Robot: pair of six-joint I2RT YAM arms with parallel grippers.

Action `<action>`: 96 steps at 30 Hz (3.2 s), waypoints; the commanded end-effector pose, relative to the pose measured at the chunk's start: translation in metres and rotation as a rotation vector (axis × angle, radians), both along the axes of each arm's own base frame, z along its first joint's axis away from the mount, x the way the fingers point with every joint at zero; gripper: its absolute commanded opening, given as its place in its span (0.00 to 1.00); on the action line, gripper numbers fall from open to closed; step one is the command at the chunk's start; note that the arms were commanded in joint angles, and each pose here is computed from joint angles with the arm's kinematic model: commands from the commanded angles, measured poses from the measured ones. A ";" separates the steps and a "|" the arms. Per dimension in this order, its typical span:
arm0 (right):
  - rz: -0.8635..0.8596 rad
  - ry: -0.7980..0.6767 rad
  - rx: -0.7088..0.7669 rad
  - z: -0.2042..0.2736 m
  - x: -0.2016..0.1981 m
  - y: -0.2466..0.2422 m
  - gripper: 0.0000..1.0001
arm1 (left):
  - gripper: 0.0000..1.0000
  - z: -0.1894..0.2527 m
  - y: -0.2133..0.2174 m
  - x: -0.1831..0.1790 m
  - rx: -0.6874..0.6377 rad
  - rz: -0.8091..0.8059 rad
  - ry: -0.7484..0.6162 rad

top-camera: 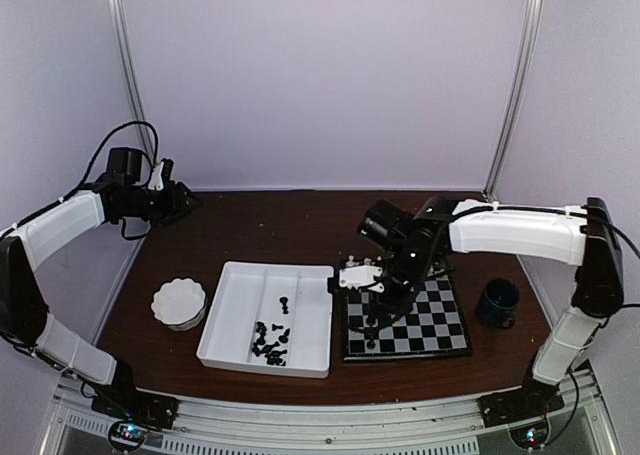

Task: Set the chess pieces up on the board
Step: Place the bishop on f8, then pick up the storage box.

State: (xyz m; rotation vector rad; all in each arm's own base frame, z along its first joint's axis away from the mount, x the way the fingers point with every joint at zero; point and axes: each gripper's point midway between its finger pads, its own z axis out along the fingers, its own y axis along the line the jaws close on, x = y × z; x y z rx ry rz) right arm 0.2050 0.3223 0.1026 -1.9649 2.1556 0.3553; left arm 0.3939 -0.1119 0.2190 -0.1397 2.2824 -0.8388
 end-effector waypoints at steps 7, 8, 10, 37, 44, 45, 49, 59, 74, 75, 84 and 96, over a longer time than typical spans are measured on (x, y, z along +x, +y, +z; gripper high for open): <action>0.059 -0.022 -0.015 0.000 -0.037 -0.052 0.04 | 0.49 0.017 0.001 0.008 -0.005 -0.001 -0.055; 0.061 -0.017 -0.016 -0.003 -0.037 -0.050 0.04 | 0.49 0.018 0.001 0.008 -0.006 0.001 -0.056; 0.063 -0.002 -0.017 -0.009 -0.037 -0.047 0.05 | 0.49 0.016 0.001 0.008 -0.004 0.000 -0.053; 0.046 0.057 -0.069 -0.042 -0.030 -0.034 0.17 | 0.49 0.015 0.002 0.009 0.001 0.001 -0.051; 0.042 0.052 -0.061 -0.028 -0.032 -0.036 0.24 | 0.49 0.016 0.002 0.009 0.000 0.000 -0.052; 0.043 0.040 -0.047 -0.019 -0.030 -0.034 0.26 | 0.49 0.016 0.001 0.009 0.000 -0.002 -0.052; 0.045 -0.022 0.016 0.015 -0.016 -0.021 0.28 | 0.49 0.016 0.001 0.009 -0.002 -0.002 -0.050; -0.061 -0.129 0.106 0.046 0.052 0.061 0.22 | 0.49 0.017 0.003 0.009 0.013 0.005 -0.057; 0.095 -0.068 0.085 -0.014 0.027 0.168 0.23 | 0.49 0.022 0.002 0.007 0.007 -0.004 -0.066; 0.107 -0.053 0.081 -0.018 0.022 0.171 0.23 | 0.49 0.023 0.002 0.006 0.006 -0.004 -0.068; 0.235 0.014 0.068 -0.036 -0.016 0.183 0.23 | 0.49 0.029 0.000 0.005 -0.004 -0.011 -0.078; 0.284 0.003 0.031 -0.058 -0.025 0.189 0.25 | 0.49 0.030 0.000 0.004 -0.007 -0.012 -0.079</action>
